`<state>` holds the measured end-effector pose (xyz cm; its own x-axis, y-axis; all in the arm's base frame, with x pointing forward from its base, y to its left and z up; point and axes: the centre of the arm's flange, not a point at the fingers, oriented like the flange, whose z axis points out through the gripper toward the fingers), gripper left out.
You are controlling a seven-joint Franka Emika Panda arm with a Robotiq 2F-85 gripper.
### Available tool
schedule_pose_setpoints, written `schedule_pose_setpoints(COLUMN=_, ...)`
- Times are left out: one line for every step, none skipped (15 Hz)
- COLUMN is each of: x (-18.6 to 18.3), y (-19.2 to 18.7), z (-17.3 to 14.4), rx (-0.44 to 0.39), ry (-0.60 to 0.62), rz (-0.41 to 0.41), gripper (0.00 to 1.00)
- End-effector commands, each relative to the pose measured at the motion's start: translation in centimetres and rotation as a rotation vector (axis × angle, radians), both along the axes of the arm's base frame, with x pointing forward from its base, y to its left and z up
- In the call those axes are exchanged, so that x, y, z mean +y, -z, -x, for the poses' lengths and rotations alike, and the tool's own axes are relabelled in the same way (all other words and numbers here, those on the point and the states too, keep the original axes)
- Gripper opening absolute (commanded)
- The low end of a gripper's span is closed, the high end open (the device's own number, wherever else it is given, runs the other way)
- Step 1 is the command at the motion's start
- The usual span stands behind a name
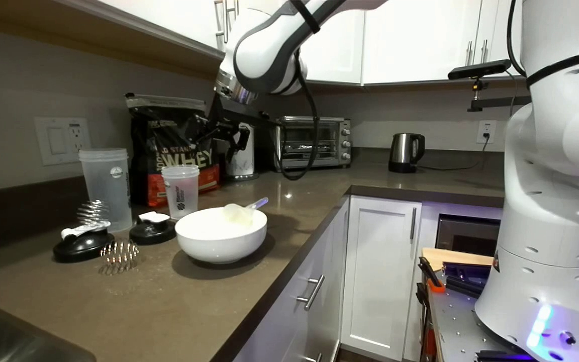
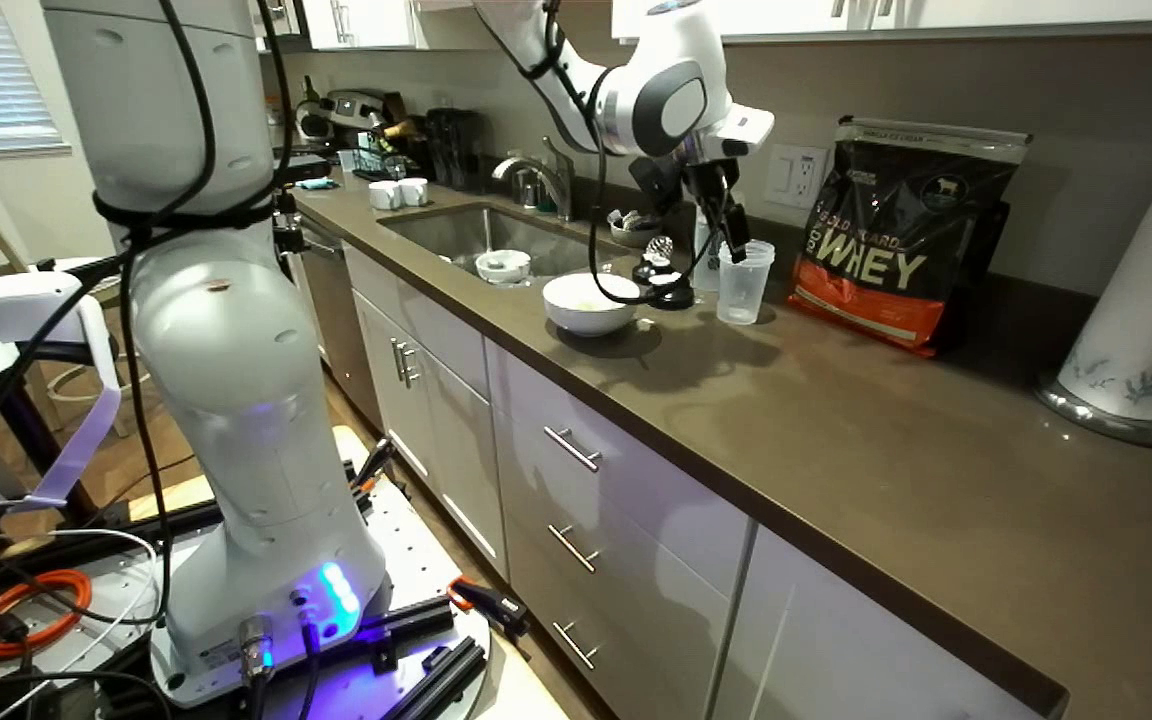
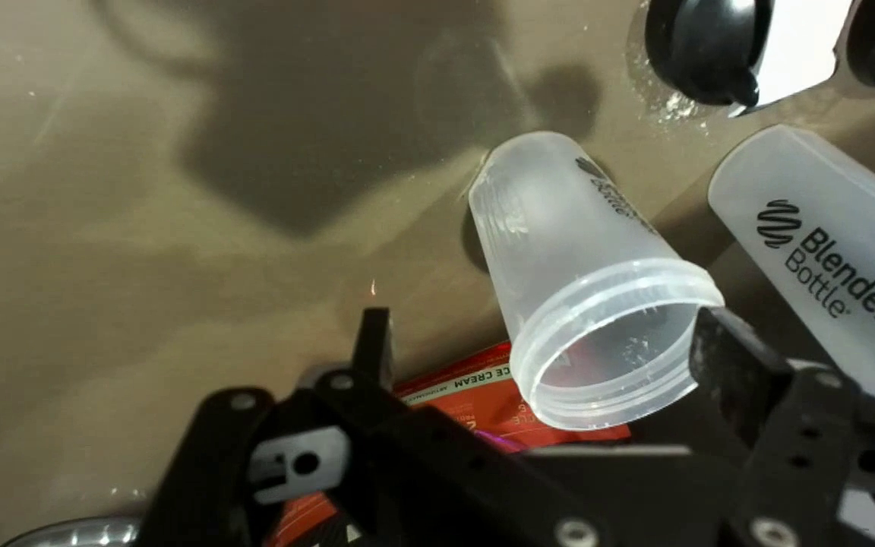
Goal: Move the cup from right to left.
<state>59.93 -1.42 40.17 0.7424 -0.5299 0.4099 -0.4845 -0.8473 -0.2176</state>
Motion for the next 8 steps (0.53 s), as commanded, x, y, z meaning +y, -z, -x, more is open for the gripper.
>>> schedule_pose_setpoints(x=0.4, y=0.5, z=-3.6, rx=-0.038, ry=0.08, rz=-0.008, gripper=1.0)
schedule_pose_setpoints(x=0.4, y=0.4, z=-4.0, rx=-0.047, ry=0.096, rz=-0.012, gripper=1.0)
schedule_pose_setpoints(x=0.1, y=0.1, z=-4.6, rx=-0.055, ry=0.113, rz=-0.01, gripper=1.0)
schedule_pose_setpoints(x=0.0, y=-0.2, z=-5.0, rx=-0.062, ry=0.13, rz=-0.007, gripper=1.0)
schedule_pose_setpoints(x=-0.3, y=-0.4, z=-5.4, rx=-0.064, ry=0.146, rz=-0.007, gripper=1.0)
schedule_pose_setpoints(x=-0.5, y=-0.5, z=-5.7, rx=-0.07, ry=0.156, rz=-0.007, gripper=1.0)
schedule_pose_setpoints(x=-0.7, y=-0.5, z=-5.7, rx=-0.063, ry=0.164, rz=0.001, gripper=1.0)
schedule_pose_setpoints(x=-0.9, y=-0.5, z=-5.8, rx=-0.053, ry=0.168, rz=0.002, gripper=1.0)
